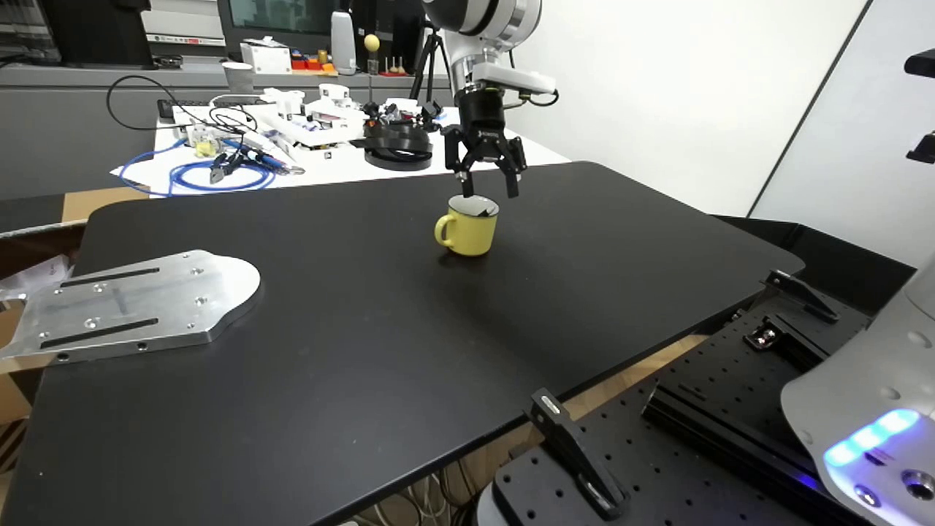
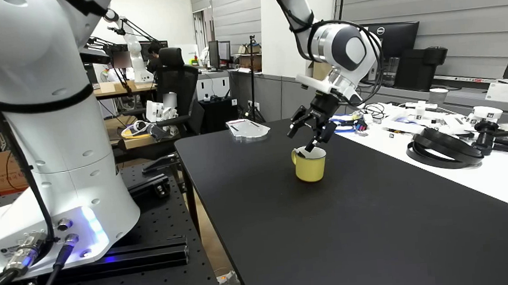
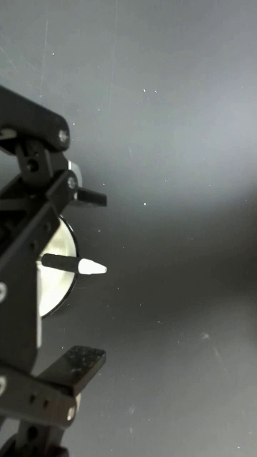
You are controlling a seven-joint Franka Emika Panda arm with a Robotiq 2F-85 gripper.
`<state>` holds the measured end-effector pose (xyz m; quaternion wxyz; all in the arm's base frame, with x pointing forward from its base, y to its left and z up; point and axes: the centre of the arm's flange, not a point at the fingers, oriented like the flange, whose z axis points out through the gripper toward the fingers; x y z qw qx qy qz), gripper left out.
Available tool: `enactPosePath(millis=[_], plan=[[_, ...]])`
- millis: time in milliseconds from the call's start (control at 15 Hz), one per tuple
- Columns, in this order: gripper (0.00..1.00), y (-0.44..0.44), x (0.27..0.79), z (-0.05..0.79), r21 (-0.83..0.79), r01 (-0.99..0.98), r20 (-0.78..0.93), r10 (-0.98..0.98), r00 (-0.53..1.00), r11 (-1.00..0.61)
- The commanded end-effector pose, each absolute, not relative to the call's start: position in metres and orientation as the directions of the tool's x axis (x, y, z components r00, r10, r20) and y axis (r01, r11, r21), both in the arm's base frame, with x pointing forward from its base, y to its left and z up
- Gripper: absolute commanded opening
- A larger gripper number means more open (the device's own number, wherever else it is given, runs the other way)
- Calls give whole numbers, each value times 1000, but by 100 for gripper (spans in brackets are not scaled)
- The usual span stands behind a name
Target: Take the pen from the yellow cup and put it on the table
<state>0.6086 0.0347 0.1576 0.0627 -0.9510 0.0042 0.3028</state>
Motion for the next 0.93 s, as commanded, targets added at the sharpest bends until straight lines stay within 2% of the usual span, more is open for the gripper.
enactPosePath(millis=[0,733,800,867], plan=[[100,29,594,165,-124,-75,-570,10,822,-989],[100,29,592,158,-126,-76,-541,4,841,-989],[75,29,592,158,-127,-74,-534,5,846,-989],[74,29,593,158,-126,-72,-525,6,851,-989]])
